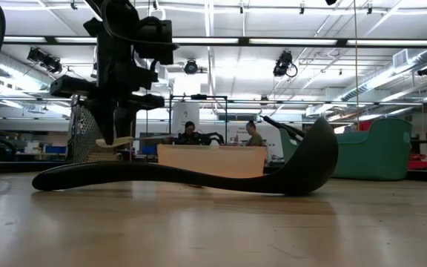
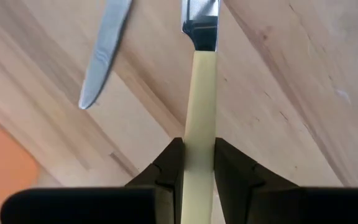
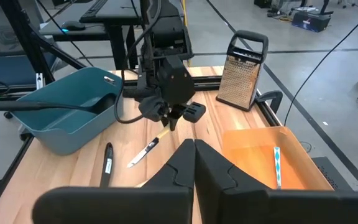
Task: Pick & Place Kitchen Items
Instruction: Put the left yellow knife into the orange bin
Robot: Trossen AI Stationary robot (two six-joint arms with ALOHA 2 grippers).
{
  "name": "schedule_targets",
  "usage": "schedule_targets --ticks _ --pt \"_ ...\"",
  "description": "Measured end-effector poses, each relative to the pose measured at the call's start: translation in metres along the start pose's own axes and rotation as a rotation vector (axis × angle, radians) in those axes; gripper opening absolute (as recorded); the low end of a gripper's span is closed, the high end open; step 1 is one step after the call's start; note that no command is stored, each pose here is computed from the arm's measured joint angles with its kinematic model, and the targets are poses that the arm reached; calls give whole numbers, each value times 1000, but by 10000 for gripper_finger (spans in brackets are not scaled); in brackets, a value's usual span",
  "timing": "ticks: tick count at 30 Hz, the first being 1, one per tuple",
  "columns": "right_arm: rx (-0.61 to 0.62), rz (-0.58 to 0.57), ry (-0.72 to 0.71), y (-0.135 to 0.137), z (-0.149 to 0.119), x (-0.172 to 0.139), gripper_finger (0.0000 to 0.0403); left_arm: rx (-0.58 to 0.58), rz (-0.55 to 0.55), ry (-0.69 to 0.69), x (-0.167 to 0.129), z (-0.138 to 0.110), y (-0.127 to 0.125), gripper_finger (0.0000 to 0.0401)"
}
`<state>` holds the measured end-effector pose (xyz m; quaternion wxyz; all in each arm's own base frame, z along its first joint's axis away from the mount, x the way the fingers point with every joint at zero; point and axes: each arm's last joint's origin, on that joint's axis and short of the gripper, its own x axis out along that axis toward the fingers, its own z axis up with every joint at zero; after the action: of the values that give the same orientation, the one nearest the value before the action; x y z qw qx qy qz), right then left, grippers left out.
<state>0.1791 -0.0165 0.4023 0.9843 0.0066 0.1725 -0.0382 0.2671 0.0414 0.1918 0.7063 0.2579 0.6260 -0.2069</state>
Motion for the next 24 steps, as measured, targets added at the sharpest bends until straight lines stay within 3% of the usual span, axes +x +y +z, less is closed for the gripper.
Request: schedule_targets --ticks 13,24 --pt "-4 -2 -71 0 2 -24 5 -80 28 -23 -10 0 0 69" --pt "-7 1 -138 1 2 -52 5 -105 176 -124 -55 19 25 69"
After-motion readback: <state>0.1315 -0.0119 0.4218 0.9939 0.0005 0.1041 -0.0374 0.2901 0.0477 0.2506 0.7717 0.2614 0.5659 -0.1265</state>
